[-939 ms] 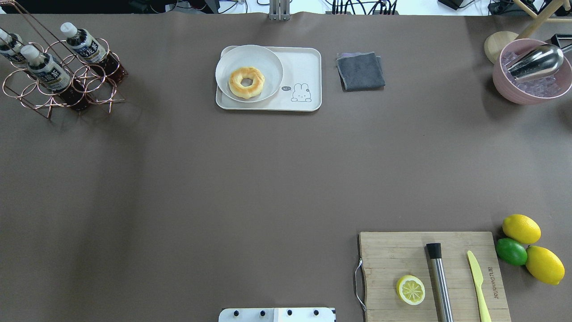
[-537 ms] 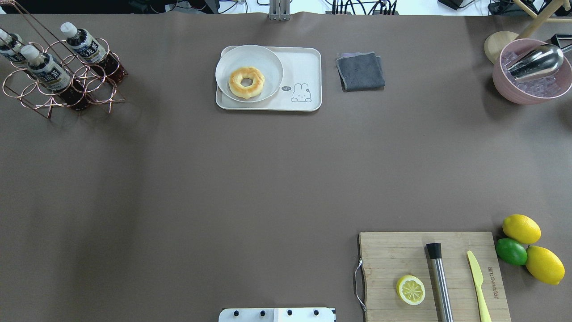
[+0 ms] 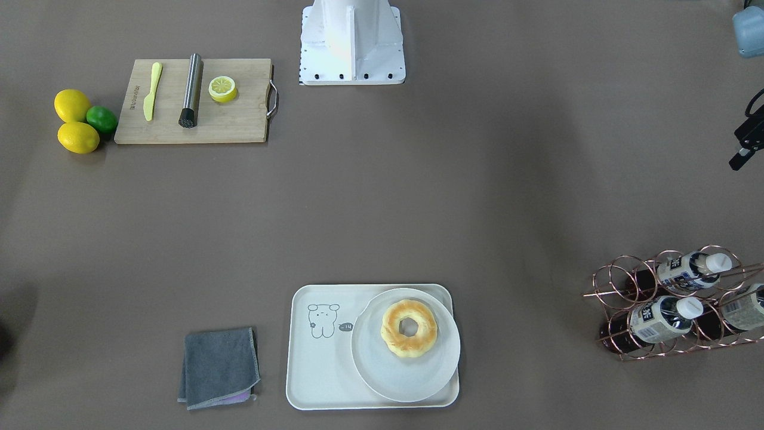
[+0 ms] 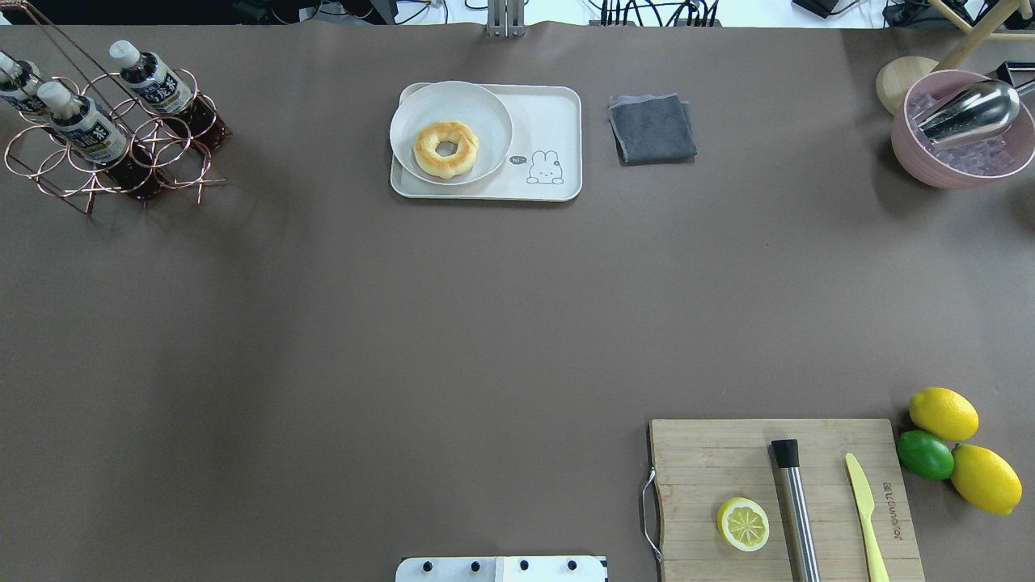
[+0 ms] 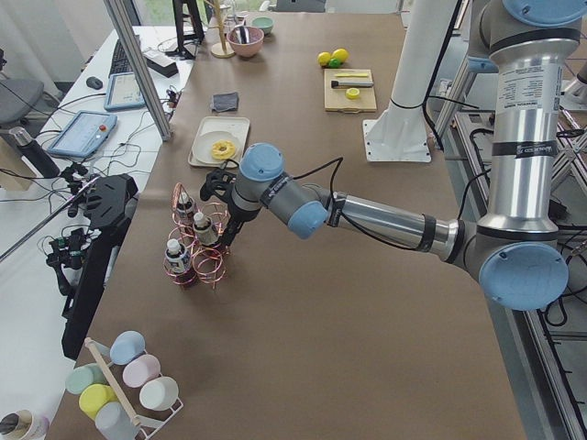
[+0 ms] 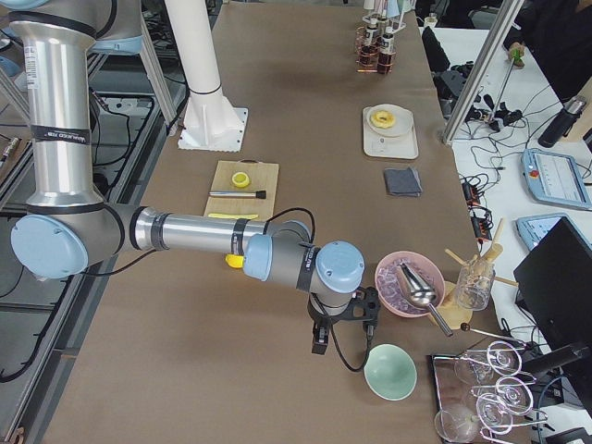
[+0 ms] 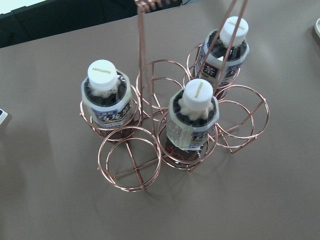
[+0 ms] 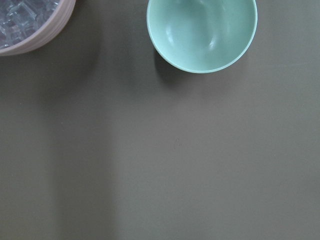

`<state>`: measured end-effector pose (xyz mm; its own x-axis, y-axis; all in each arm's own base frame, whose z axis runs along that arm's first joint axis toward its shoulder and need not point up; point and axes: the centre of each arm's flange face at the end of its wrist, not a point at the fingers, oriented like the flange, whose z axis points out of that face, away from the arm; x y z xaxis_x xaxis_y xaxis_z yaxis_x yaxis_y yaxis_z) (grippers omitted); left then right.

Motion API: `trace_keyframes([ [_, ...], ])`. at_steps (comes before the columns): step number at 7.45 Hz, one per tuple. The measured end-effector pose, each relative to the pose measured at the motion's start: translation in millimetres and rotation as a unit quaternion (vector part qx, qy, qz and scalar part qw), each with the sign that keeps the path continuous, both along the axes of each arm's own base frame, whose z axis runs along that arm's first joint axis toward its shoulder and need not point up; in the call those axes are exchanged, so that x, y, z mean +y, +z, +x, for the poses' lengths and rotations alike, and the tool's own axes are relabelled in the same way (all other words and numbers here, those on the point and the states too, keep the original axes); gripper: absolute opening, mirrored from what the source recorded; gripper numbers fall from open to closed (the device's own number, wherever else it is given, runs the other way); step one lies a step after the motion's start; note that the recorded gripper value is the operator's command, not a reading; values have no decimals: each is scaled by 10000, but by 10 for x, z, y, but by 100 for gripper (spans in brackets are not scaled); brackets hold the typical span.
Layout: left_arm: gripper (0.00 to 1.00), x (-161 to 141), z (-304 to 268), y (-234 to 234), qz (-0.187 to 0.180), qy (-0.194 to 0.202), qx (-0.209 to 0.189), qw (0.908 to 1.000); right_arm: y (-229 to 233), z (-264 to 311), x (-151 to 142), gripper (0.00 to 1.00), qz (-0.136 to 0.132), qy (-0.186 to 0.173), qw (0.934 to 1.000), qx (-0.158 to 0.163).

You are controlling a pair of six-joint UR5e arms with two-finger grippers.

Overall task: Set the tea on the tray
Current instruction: 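Move the left gripper down over the copper carrier toward a tea bottle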

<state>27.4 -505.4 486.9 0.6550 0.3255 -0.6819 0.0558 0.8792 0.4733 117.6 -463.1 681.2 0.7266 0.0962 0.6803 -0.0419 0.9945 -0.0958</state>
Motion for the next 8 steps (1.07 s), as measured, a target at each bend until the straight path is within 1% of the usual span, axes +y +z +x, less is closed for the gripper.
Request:
trace_keyframes([
  [1,98,-104,230,-75,93,127,-193,9997,-10,1,-13,100,-6,16,10000,2],
  [2,98,-183,358,-104,159,169,-330,9992,-18,3,-24,100,-3,24,10000,4],
  [3,98,-234,415,-85,148,180,-392,9990,-17,3,-24,100,-8,27,10000,4],
  [4,98,-274,453,-69,58,171,-399,9990,-13,2,-23,100,-12,28,10000,3],
  [5,98,-389,528,-150,-272,111,-363,9989,-2,1,-12,100,-22,26,10000,2],
  [6,98,-544,618,-327,-637,85,-400,9971,13,-1,4,100,-37,24,10000,0],
  [7,98,-644,673,-455,-852,79,-443,9953,25,-2,16,100,-48,23,10000,-2],
  [8,98,-696,705,-523,-912,92,-464,9947,30,-2,21,100,-53,23,10000,-2],
])
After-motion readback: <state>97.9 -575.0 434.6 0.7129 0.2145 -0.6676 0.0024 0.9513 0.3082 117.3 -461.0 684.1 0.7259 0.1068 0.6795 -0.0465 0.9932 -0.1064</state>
